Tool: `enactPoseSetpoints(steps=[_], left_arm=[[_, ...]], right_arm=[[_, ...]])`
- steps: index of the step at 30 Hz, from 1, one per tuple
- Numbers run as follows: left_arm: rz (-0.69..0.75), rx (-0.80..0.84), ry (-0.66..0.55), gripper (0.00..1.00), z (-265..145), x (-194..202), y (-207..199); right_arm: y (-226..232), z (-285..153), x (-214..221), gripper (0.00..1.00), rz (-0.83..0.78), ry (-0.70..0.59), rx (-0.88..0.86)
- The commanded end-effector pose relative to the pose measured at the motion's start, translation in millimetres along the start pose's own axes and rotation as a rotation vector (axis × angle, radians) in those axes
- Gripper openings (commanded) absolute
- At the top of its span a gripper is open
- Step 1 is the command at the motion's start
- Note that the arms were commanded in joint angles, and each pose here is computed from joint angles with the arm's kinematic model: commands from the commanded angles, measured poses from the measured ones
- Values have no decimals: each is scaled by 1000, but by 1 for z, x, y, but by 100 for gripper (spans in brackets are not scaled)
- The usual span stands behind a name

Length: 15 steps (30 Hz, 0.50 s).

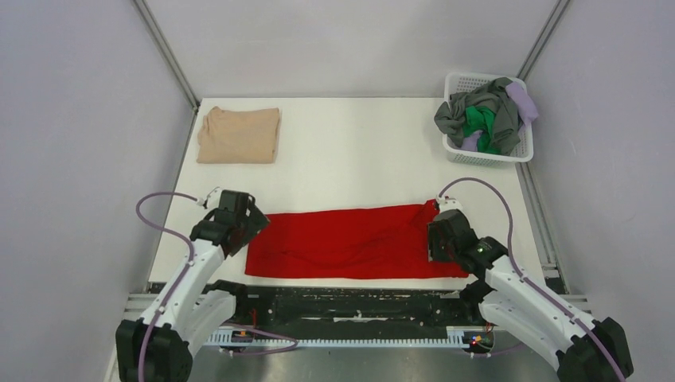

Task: Fold and stack the t-shirts
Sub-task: Fold the other side of the tshirt into a rectangle

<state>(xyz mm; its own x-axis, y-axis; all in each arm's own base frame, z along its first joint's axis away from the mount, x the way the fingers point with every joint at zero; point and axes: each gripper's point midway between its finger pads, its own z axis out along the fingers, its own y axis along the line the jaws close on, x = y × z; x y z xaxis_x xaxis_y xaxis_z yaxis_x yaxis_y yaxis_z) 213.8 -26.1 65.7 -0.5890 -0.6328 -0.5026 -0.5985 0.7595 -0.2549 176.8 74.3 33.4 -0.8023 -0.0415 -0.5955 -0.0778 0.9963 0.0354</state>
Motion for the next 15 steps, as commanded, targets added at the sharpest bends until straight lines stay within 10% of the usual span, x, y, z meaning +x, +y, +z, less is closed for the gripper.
enactPoseSetpoints(steps=[1, 4, 7, 15], left_arm=[[-106, -109, -57, 100, -19, -1, 32], [-168, -76, -135, 100, -39, -17, 31], [-183, 31, -178, 100, -57, -36, 9], [-48, 332, 8, 100, -47, -21, -71]], right_arm=[[20, -23, 42, 44, 12, 160, -151], [34, -40, 32, 56, -57, 106, -271], [54, -57, -1, 95, -136, -17, -392], [45, -40, -60, 98, -53, -191, -238]])
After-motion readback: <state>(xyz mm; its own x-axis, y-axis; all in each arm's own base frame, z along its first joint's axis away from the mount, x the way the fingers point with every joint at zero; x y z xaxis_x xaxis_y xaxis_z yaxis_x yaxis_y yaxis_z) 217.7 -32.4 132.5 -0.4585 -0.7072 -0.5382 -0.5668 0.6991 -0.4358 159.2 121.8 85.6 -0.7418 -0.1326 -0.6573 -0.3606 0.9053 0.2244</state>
